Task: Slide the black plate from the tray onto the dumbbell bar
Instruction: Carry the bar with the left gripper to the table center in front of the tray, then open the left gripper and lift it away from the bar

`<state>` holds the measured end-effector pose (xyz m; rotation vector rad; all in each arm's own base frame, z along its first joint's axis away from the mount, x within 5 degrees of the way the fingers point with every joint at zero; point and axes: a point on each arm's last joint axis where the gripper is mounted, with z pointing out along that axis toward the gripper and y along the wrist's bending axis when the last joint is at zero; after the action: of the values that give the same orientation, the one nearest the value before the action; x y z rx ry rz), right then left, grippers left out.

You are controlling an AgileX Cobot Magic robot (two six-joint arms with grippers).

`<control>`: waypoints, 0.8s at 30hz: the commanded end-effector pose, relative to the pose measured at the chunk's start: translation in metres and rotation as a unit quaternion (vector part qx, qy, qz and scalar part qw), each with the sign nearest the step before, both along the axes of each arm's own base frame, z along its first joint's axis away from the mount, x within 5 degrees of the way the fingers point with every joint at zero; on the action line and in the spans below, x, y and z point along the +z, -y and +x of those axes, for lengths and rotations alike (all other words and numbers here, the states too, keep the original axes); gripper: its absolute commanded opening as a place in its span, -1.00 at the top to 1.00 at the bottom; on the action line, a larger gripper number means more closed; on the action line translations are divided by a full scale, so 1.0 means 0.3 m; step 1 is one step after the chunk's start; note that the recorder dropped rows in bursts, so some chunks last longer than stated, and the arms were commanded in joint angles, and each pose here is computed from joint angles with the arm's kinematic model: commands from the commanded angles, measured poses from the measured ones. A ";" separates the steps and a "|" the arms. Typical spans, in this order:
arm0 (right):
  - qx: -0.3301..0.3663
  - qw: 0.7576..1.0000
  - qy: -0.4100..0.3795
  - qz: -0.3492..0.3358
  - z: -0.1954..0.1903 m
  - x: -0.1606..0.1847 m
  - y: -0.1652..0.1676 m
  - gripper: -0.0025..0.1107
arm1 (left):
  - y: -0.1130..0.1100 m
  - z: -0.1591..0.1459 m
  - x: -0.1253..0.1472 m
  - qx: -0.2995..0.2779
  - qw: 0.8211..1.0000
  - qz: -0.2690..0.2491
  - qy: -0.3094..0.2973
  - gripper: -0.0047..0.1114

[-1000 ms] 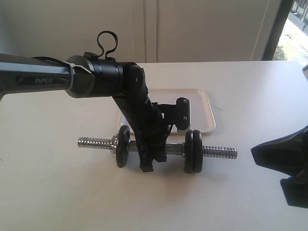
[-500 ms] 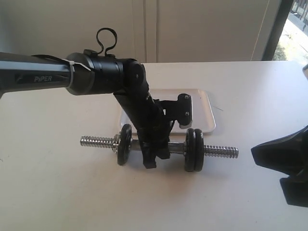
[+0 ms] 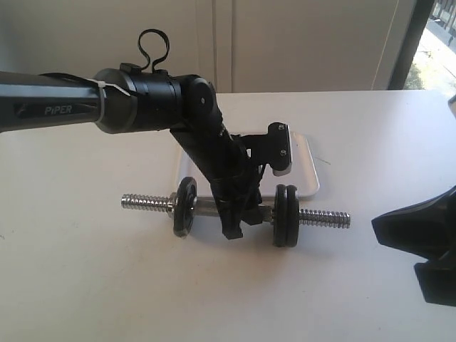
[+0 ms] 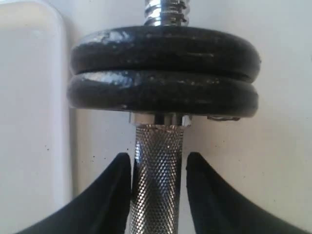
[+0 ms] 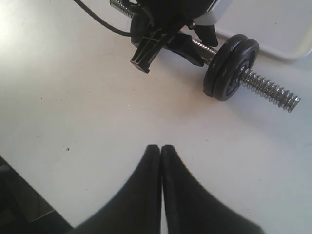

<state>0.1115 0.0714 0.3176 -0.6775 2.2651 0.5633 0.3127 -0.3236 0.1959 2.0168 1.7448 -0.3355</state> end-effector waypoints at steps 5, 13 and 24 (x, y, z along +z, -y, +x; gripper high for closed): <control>-0.006 1.000 0.001 0.003 -0.001 -0.001 0.003 0.96 | 0.001 -0.014 0.015 -0.005 1.000 0.005 -0.005 0.17; -0.006 1.000 0.001 0.003 -0.001 -0.001 0.003 0.96 | -0.005 -0.014 0.029 -0.010 1.000 0.010 0.005 0.17; -0.020 1.000 0.012 -0.011 0.008 -0.002 0.013 0.96 | -0.093 -0.073 0.166 0.055 0.995 0.069 -0.041 0.29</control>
<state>0.1122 0.0703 0.3173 -0.6797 2.2653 0.5429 0.3012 -0.3032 0.2277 2.0556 1.8653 -0.2506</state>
